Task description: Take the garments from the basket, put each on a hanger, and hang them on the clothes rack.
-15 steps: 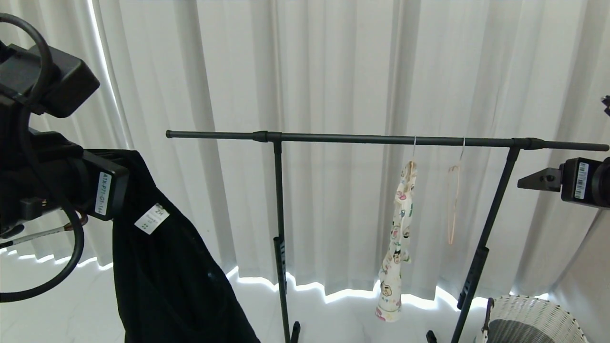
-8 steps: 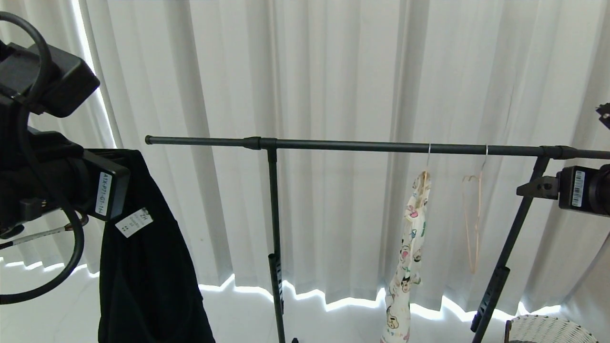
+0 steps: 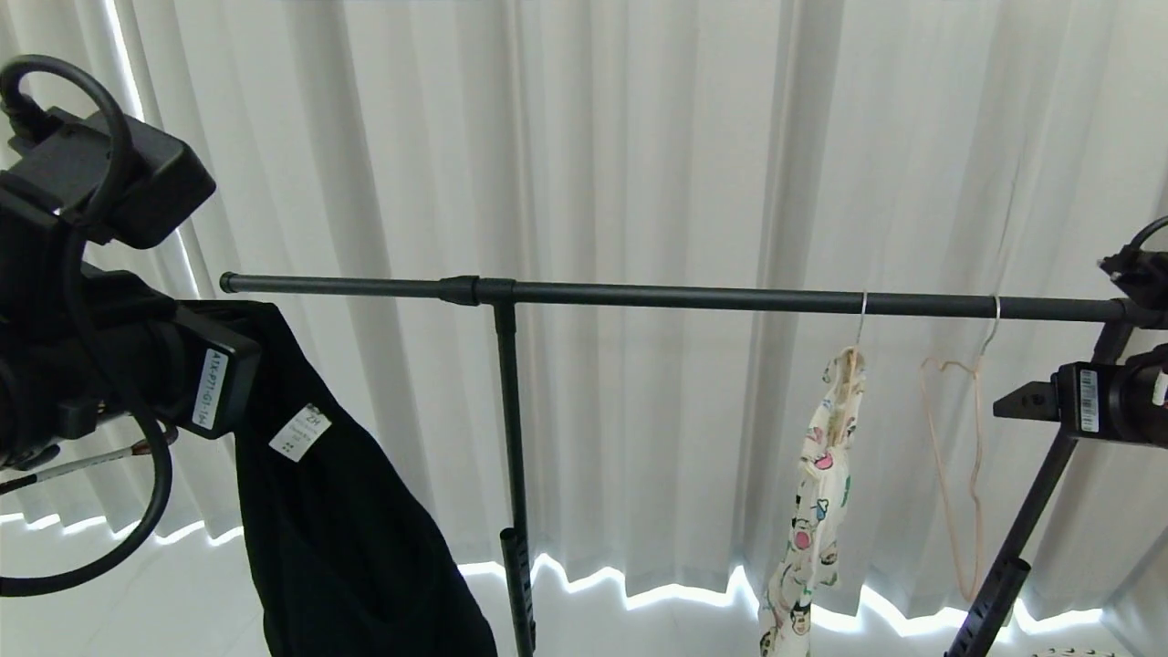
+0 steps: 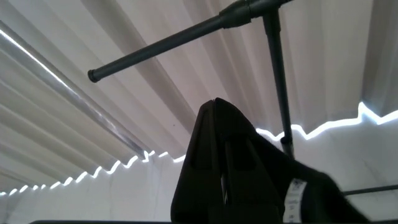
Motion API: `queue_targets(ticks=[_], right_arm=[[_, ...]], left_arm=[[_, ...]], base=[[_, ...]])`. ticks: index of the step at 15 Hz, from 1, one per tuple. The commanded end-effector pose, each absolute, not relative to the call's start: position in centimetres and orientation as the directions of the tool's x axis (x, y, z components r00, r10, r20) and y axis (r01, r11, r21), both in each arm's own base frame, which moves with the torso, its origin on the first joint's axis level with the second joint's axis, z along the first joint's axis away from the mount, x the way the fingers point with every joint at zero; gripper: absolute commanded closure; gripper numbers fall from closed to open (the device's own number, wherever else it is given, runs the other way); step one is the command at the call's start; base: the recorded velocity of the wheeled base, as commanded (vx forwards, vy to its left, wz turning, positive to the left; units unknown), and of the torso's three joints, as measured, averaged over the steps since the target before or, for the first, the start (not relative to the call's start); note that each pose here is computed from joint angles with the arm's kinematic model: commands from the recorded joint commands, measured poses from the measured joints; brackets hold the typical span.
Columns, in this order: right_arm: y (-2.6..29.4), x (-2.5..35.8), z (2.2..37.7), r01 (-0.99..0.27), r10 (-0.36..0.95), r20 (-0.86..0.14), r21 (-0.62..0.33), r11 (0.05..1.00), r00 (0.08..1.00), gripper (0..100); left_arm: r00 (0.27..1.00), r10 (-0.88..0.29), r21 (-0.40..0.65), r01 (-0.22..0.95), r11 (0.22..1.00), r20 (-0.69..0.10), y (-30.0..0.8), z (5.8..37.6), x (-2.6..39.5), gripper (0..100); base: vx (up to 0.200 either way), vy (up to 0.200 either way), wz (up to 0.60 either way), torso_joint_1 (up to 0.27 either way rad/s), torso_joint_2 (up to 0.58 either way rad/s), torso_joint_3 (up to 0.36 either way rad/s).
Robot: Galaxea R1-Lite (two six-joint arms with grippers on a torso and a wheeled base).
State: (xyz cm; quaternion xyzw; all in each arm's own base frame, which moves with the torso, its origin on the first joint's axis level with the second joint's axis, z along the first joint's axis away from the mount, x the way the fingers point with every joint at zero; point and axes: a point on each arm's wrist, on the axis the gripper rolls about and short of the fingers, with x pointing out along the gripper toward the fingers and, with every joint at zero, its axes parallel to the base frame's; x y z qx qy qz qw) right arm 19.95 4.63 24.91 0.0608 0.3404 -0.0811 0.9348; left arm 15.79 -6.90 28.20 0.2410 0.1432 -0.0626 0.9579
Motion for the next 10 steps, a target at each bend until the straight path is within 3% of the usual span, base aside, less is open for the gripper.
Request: queue_targets(ticks=[1, 5, 10], right_arm=[[4.5, 20.8, 22.5, 0.208, -0.129, -0.693, 0.03, 0.978, 0.709, 0], [4.3, 22.5, 17.9, 0.196, -0.133, -0.688, 0.014, 0.981, 0.714, 0], [4.2, 26.7, 14.8, 0.215, -0.145, -0.682, 0.018, 0.976, 0.717, 0]], left_arm=[[0.948, -0.049, 0.448, 0.193, 0.873, -0.313, -6.8, 27.8, 15.6, 100], [0.953, -0.049, 0.444, 0.184, 0.877, -0.298, -6.9, 27.6, 15.8, 100], [0.959, -0.049, 0.441, 0.172, 0.881, -0.278, -6.9, 27.2, 16.0, 100]], base=[[0.0, 0.0, 0.0, 0.0, 0.0, 0.0], [0.0, 0.0, 0.0, 0.0, 0.0, 0.0], [0.0, 0.0, 0.0, 0.0, 0.0, 0.0]])
